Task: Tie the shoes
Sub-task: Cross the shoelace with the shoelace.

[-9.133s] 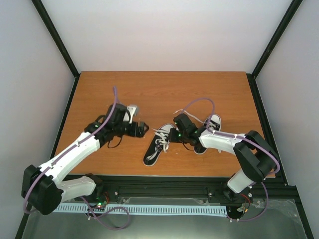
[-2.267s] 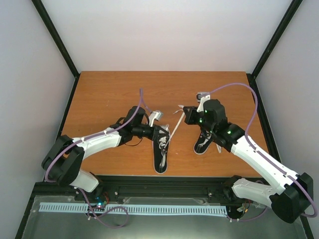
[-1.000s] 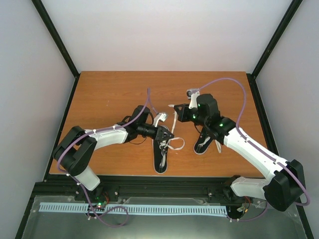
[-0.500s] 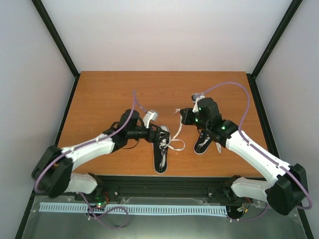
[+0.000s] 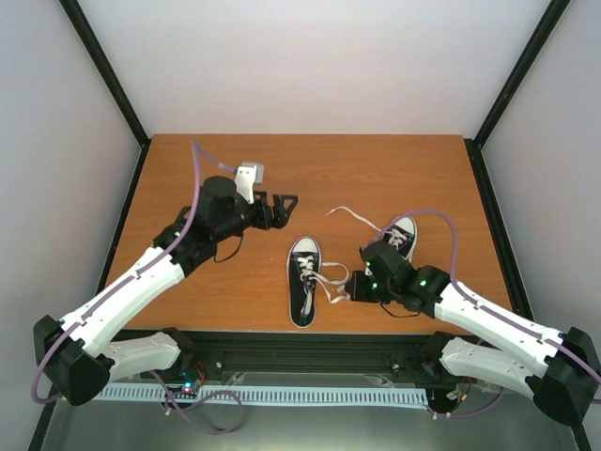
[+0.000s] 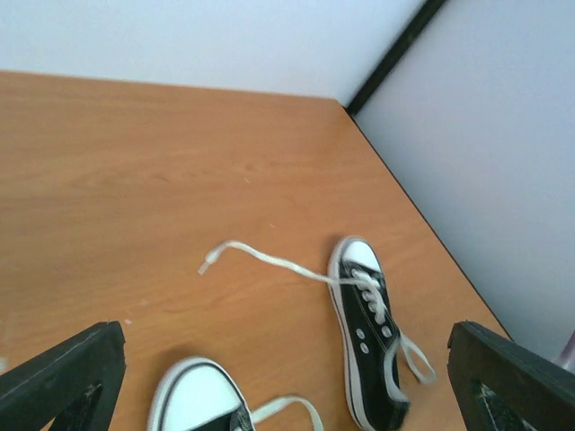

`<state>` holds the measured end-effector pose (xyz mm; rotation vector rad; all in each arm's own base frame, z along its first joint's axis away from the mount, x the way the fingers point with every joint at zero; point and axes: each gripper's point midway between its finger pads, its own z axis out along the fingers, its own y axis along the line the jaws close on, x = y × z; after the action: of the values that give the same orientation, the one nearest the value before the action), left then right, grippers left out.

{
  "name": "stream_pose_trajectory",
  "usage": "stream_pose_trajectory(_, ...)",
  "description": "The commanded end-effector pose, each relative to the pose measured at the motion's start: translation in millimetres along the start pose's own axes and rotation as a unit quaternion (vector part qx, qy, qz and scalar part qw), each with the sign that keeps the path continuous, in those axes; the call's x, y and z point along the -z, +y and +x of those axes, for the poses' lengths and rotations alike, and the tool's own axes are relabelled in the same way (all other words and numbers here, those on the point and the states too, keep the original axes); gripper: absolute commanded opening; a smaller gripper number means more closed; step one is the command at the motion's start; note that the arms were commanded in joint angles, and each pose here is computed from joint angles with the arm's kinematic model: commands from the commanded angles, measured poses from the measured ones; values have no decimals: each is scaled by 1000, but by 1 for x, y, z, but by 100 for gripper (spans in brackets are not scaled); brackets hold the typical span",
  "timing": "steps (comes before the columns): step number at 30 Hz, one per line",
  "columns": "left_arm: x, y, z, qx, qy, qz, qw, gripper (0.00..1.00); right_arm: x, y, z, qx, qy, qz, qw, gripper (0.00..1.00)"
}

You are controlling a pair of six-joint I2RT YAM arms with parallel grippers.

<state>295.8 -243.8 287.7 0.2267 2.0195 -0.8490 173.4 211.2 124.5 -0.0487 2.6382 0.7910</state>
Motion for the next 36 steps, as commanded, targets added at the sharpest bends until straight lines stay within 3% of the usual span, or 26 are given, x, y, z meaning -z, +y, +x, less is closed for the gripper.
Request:
stream_pose_trajectory(1, 23, 27, -27, 7, 2, -109, 994, 100, -4, -31, 35, -33, 64, 72, 995, 24)
stream_pose_trajectory(3, 37, 27, -39, -13, -10, -126, 992, 100, 1, -37, 32, -23, 56, 93, 994, 55)
stream_pose_trajectory(5, 48, 25, -52, -41, -25, -135, 990, 100, 9, -36, 18, -13, 28, 105, 994, 79)
stream_pose_trajectory(8, 58, 27, -62, -80, -37, -155, 984, 100, 11, -27, -7, 5, -18, 104, 994, 95)
stream_pose_trajectory(10, 59, 32, -64, -96, -39, -170, 980, 100, 5, -23, -23, 14, -39, 109, 993, 98)
stream_pose_trajectory(14, 57, 37, -59, -104, -39, -175, 978, 100, -19, -22, -54, 26, -47, 130, 990, 96)
stream_pose_trajectory(18, 51, 41, -48, -110, -33, -170, 979, 100, -48, -31, -71, 34, -28, 143, 989, 81)
stream_pose_trajectory(28, 45, 34, -34, -114, -12, -135, 984, 100, -100, -59, -53, 52, 46, 167, 983, 55)
stream_pose_trajectory(36, 43, 34, -32, -113, -8, -133, 985, 100, -110, -73, -51, 44, 57, 198, 978, 45)
